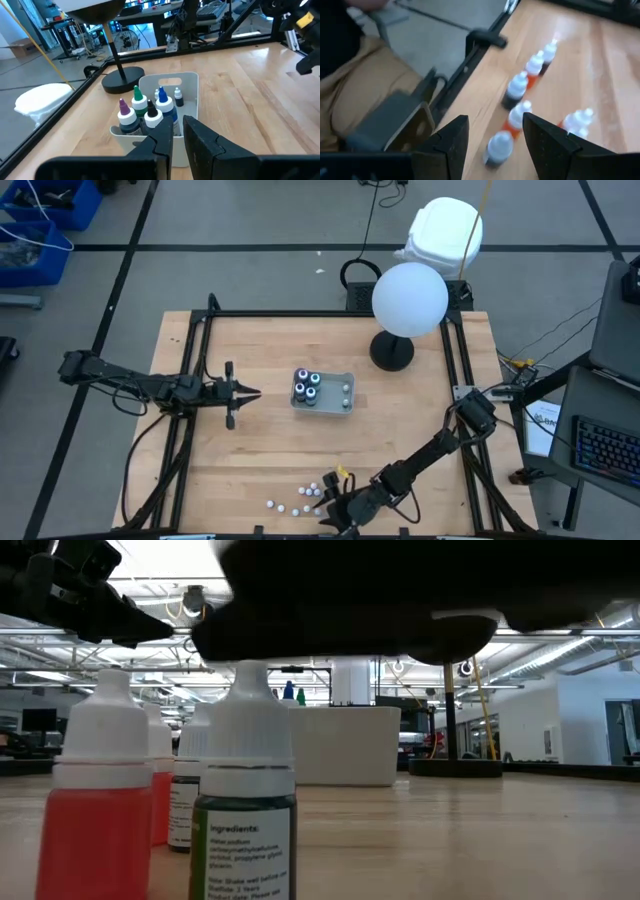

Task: Pick & Place food coloring
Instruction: Put the small green food coloring bottle into the gray bin

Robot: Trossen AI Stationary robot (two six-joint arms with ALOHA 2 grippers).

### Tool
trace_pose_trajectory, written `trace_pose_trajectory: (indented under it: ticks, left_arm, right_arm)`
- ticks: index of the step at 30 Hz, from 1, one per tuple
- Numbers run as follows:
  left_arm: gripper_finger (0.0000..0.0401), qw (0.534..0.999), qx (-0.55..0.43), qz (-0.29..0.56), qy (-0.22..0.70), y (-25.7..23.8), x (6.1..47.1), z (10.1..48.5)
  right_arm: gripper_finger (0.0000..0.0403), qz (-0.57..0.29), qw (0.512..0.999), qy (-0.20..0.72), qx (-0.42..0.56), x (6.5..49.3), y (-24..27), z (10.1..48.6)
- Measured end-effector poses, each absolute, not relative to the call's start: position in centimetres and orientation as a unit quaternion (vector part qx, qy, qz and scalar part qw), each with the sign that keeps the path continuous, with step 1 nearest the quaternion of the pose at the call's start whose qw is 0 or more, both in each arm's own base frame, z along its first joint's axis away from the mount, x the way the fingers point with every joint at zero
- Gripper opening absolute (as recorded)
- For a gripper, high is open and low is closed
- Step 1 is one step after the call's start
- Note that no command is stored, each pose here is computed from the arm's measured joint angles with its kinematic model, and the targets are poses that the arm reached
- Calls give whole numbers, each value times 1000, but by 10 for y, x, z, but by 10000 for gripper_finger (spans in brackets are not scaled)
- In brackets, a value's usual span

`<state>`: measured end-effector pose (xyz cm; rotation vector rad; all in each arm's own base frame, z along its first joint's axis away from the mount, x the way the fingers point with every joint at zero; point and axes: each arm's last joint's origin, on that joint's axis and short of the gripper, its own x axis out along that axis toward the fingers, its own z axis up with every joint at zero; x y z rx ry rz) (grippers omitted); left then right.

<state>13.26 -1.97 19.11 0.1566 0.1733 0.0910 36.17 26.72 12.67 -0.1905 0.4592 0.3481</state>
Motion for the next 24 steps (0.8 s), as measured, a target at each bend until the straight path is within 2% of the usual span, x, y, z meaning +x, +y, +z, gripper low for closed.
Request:
trace_pose_trajectory:
  ticks: [24]
  left_arm:
    - [51, 992, 83, 45, 86, -20, 133, 191]
  right_arm:
    - [176, 156, 951, 255, -76, 366, 260, 113]
